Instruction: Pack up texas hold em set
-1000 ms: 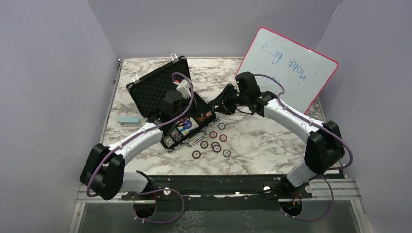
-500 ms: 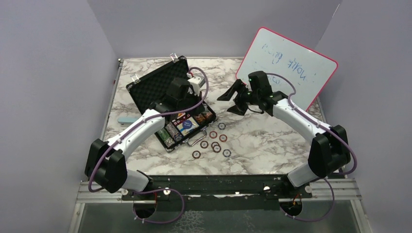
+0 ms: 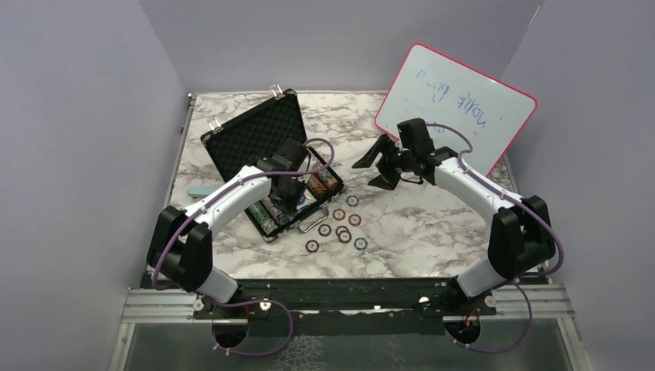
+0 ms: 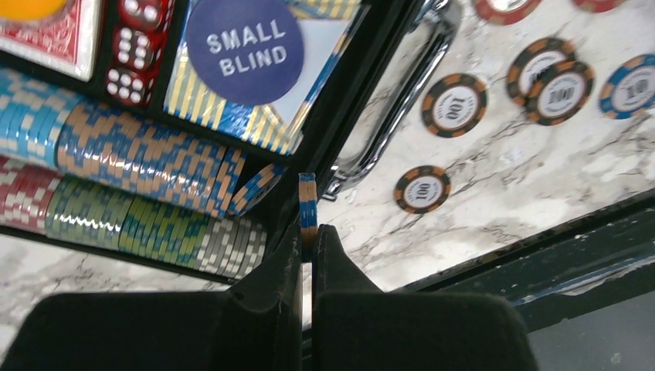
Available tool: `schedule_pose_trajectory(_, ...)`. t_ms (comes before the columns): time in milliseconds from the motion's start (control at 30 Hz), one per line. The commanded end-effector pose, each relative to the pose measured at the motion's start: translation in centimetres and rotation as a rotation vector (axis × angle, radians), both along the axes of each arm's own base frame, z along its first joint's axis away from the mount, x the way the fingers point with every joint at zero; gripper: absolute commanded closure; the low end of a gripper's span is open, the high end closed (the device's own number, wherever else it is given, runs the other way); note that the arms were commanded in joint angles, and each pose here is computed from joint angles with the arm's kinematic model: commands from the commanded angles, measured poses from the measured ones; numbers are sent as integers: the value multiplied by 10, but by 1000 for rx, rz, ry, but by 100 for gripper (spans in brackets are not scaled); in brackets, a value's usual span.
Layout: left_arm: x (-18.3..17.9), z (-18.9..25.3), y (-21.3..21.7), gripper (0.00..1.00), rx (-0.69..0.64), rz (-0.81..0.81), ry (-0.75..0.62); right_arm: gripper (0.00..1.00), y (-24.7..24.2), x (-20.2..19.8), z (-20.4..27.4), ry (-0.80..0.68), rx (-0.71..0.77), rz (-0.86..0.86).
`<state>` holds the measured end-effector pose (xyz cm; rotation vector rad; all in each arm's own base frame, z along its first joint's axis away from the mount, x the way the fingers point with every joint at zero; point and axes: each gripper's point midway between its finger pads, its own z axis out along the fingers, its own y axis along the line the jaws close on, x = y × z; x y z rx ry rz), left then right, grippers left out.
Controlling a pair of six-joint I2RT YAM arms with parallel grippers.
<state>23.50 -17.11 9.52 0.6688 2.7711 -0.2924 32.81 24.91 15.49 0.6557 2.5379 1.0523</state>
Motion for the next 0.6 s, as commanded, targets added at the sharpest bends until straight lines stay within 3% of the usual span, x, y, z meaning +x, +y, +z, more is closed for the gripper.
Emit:
schedule_pose_trajectory(0,-4,-3,18,100,114,35,50,26,2,-5,-8,43,2,25)
schedule_pose_trajectory(567,10,-8,30,100,239,52,59,27,1,-5,-9,39,-4,18)
